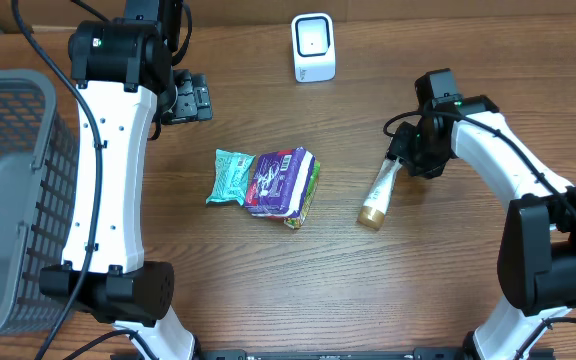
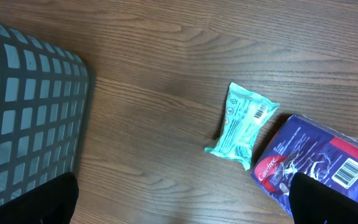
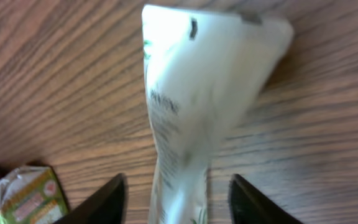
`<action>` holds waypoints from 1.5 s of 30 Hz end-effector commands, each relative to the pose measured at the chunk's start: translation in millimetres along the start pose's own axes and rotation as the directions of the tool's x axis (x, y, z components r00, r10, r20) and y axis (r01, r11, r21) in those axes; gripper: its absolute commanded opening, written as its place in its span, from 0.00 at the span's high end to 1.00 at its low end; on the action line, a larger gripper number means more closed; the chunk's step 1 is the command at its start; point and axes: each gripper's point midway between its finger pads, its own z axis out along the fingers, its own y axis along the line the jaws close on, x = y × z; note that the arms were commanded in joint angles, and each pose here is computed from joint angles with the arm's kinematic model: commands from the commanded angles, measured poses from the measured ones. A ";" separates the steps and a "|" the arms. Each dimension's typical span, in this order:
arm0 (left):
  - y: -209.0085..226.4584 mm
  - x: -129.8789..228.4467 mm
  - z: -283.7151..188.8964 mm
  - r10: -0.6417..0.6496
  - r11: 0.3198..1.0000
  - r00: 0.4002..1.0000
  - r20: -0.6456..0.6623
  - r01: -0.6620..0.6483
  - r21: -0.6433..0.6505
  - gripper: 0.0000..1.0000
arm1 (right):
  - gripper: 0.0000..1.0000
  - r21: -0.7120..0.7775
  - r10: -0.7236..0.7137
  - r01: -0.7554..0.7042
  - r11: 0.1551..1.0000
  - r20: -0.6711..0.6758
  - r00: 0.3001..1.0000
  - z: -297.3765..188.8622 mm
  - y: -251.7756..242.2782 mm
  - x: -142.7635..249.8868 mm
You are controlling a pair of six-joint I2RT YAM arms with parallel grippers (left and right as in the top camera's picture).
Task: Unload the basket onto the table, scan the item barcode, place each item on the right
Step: 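Grasp the white tube with the right gripper and lift it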
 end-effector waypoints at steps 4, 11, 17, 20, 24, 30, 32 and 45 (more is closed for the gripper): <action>1.3 0.5 4.7 -0.013 1.000 1.000 -0.011 0.013 -0.018 0.00 | 0.28 -0.013 -0.460 0.473 0.881 0.212 0.862 -55.1 34.2 -50.3; 1.3 0.5 4.7 -0.013 1.000 1.000 -0.011 0.013 -0.018 0.00 | 0.14 0.052 -0.662 0.671 0.739 0.242 0.710 -44.4 38.6 -64.3; 1.3 0.5 4.7 -0.013 1.000 1.000 -0.011 0.013 -0.018 0.01 | 0.18 0.036 -0.689 0.691 0.722 0.128 0.713 -4.2 23.7 -54.4; 1.3 0.5 4.7 -0.013 1.000 1.000 -0.011 0.013 -0.018 0.00 | 0.26 0.076 -0.636 0.631 0.772 0.088 0.767 13.3 10.4 -57.8; 1.3 0.5 4.7 -0.013 1.000 1.000 -0.011 0.013 -0.018 0.00 | 0.30 0.250 -0.477 0.450 0.857 0.055 0.877 26.0 -26.0 -68.0; 1.3 0.5 4.7 -0.013 1.000 1.000 -0.011 0.013 -0.018 0.00 | 0.39 0.330 -0.293 0.268 0.905 0.027 0.956 21.5 -49.7 -54.0; 1.3 0.5 4.7 -0.013 1.000 1.000 -0.011 0.013 -0.018 0.00 | 0.39 0.360 -0.212 0.195 0.913 0.007 0.977 19.1 -59.4 -44.4; 1.3 0.5 4.7 -0.013 1.000 1.000 -0.011 0.013 -0.018 0.00 | 0.33 0.329 -0.098 0.173 0.928 -0.233 0.968 -40.6 -80.7 -10.7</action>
